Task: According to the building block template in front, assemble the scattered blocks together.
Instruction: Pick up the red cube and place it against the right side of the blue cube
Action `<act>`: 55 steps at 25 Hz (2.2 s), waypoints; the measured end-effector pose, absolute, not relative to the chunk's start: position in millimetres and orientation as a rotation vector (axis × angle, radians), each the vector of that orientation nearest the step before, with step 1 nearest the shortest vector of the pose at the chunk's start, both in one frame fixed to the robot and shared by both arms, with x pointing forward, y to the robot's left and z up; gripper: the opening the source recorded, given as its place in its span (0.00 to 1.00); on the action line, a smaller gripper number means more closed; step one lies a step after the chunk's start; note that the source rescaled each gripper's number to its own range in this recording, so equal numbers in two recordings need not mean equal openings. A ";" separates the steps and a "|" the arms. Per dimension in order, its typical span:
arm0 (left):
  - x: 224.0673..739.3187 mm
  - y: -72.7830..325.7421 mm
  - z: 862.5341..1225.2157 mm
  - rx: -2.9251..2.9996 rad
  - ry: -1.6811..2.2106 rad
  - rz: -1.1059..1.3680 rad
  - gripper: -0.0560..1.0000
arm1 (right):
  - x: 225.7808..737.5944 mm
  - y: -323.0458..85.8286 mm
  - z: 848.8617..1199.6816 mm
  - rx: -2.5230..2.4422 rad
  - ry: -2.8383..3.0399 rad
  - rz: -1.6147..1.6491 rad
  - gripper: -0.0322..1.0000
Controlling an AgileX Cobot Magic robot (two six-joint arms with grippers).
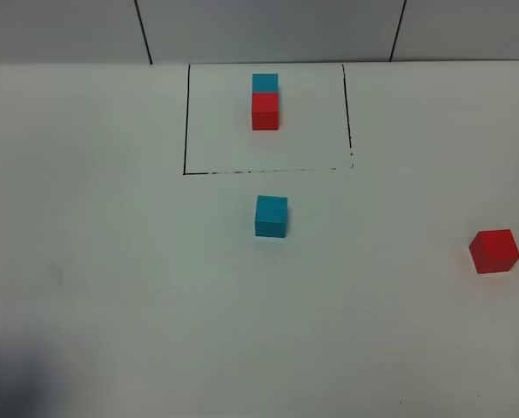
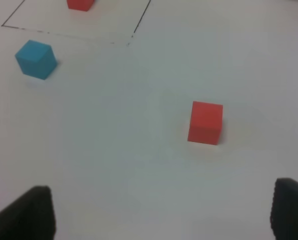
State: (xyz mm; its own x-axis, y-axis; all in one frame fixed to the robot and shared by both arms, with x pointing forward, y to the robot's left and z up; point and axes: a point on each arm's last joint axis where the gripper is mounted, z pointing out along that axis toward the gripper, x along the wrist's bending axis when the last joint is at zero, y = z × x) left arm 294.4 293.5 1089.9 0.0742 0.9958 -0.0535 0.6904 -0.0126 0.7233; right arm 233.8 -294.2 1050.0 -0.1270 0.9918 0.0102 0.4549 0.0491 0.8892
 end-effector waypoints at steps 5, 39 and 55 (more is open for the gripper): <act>269.4 294.3 1073.6 1.732 1.638 0.701 0.89 | 233.8 -294.2 1050.0 1.473 1.663 1.025 0.75; 228.6 291.6 1046.1 1.680 1.464 0.793 0.88 | 233.8 -294.2 1050.1 1.472 1.662 1.025 0.75; 228.6 291.6 1046.1 1.680 1.464 0.793 0.88 | 233.8 -294.2 1050.1 1.472 1.662 1.025 0.75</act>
State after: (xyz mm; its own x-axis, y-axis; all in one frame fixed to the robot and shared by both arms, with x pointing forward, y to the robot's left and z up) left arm 228.6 291.6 1046.1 0.1506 0.9883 -0.0256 0.5185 -0.0569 0.8532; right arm 233.8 -294.2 1050.1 -0.1270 0.9919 0.0102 0.4542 0.0490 0.8896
